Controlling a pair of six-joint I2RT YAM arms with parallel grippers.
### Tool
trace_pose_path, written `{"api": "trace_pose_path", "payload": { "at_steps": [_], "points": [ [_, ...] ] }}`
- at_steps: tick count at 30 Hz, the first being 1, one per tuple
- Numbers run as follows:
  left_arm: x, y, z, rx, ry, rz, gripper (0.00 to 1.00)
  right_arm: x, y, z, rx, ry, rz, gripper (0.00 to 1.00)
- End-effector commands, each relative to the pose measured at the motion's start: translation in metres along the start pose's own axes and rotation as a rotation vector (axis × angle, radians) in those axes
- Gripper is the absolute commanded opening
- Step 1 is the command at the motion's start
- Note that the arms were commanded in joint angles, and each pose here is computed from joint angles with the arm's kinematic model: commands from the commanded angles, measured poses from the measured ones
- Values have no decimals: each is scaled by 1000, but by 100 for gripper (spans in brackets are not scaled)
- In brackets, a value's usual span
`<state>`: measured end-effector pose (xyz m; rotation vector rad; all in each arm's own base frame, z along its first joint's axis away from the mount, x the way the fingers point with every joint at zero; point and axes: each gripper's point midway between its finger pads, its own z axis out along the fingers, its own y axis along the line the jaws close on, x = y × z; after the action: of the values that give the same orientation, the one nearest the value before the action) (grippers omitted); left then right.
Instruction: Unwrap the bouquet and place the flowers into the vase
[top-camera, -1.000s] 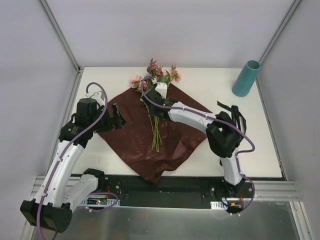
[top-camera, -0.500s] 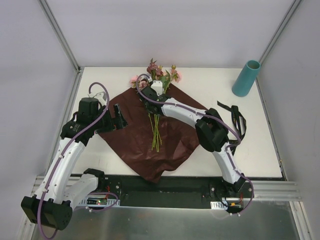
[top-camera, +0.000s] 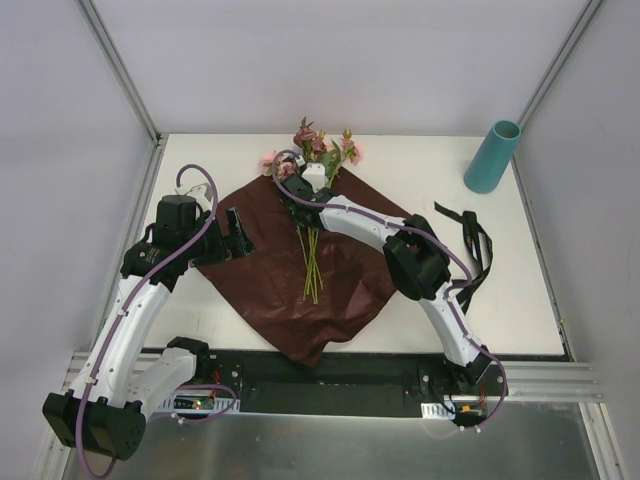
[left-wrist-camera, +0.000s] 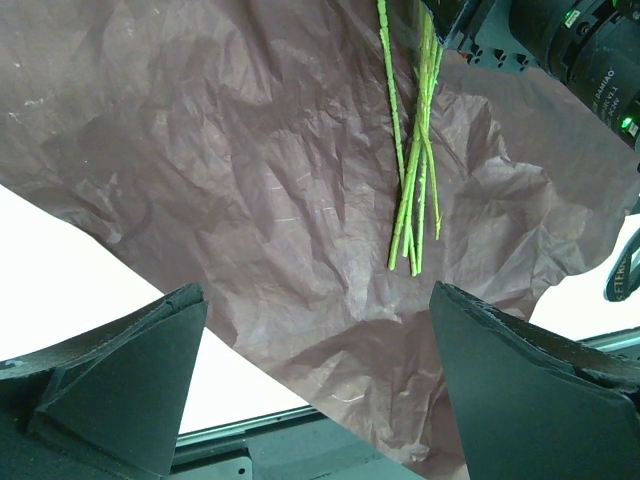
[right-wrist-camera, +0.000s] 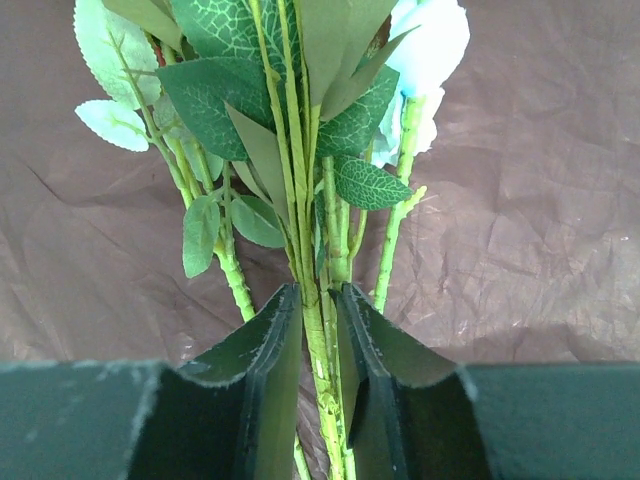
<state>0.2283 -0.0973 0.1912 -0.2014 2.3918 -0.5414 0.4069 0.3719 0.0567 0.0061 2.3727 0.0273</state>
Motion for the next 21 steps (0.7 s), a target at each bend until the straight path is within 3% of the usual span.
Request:
{"api": "trace_pose_path", "payload": {
  "at_steps": [1,6,12,21],
  "points": [
    [1,1,-1,4,3,6,99,-14,1,-4,11,-28,1,27],
    [1,2,0,1,3,5,99,-21,-1,-12,28,-37,5,27],
    [1,1,-1,6,5,0,99,-42,7,-38,-21,-73,31,35],
    [0,2,-1,3,-1,-2,99,-43,8,-39,-16,-80,19,28]
  ]
}}
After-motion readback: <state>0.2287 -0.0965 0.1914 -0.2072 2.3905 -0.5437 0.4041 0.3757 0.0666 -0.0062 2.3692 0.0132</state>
